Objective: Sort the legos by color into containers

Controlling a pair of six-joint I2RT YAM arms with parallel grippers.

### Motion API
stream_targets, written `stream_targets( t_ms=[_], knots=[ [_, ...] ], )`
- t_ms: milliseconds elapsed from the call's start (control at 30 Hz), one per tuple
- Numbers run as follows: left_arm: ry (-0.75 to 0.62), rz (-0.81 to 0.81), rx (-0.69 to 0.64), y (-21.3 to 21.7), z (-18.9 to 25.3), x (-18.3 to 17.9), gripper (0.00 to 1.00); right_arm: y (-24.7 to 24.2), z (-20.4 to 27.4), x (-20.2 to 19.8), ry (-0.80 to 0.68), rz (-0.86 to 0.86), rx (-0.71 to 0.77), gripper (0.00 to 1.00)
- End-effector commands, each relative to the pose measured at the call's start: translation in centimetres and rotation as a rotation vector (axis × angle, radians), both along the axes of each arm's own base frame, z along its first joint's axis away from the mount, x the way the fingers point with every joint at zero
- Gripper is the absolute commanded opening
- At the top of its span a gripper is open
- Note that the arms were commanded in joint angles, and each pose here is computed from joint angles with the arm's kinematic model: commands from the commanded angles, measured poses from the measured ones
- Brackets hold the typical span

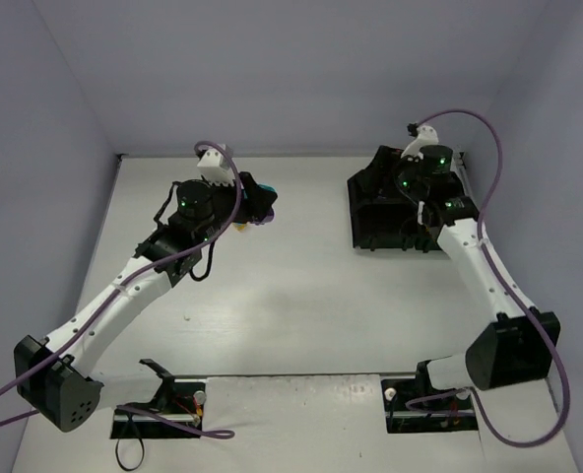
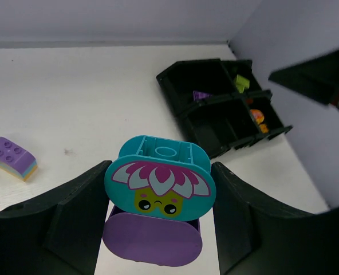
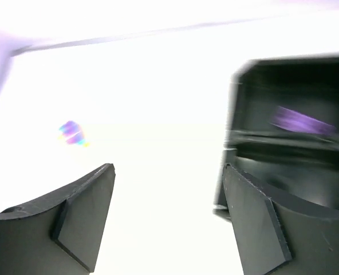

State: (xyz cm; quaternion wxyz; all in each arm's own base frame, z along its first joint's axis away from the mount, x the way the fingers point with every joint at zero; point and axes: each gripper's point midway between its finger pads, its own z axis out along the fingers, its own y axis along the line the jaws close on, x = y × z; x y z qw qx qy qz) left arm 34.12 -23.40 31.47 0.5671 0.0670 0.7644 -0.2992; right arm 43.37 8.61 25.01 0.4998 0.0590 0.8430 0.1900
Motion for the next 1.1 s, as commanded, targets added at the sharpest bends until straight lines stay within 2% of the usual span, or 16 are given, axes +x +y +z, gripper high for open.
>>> stream_targets(
  t_ms=[0, 200, 433, 567, 867, 1067],
  knots=[
    [0.008, 0.122, -0.217, 0.9, 4.5, 0.7, 0.00, 6.5, 5.4, -3.4, -0.201, 0.245, 0.044, 0.72],
    [0.034, 0.224, -0.442, 1.7, 6.6, 1.2, 0.00, 15.8, 9.7, -8.5, -0.361, 0.478, 0.139, 0.75],
    [-0.009, 0.230, -0.585, 1.7, 8.4, 1.5, 0.00, 21.9, 11.0, -11.7, -0.395, 0.626, 0.186, 0.77],
    [-0.011, 0.233, -0.605, 1.7, 8.8, 1.5, 0.00, 23.7, 11.7, -12.5, -0.417, 0.663, 0.199, 0.77],
    [-0.028, 0.211, -0.636, 1.4, 9.5, 1.0, 0.00, 25.9, 11.4, -11.5, -0.419, 0.674, 0.185, 0.76],
    [-0.014, 0.208, -0.630, 1.1, 8.9, 1.1, 0.00, 27.0, 12.0, -11.0, -0.442, 0.681, 0.188, 0.70]
  ],
)
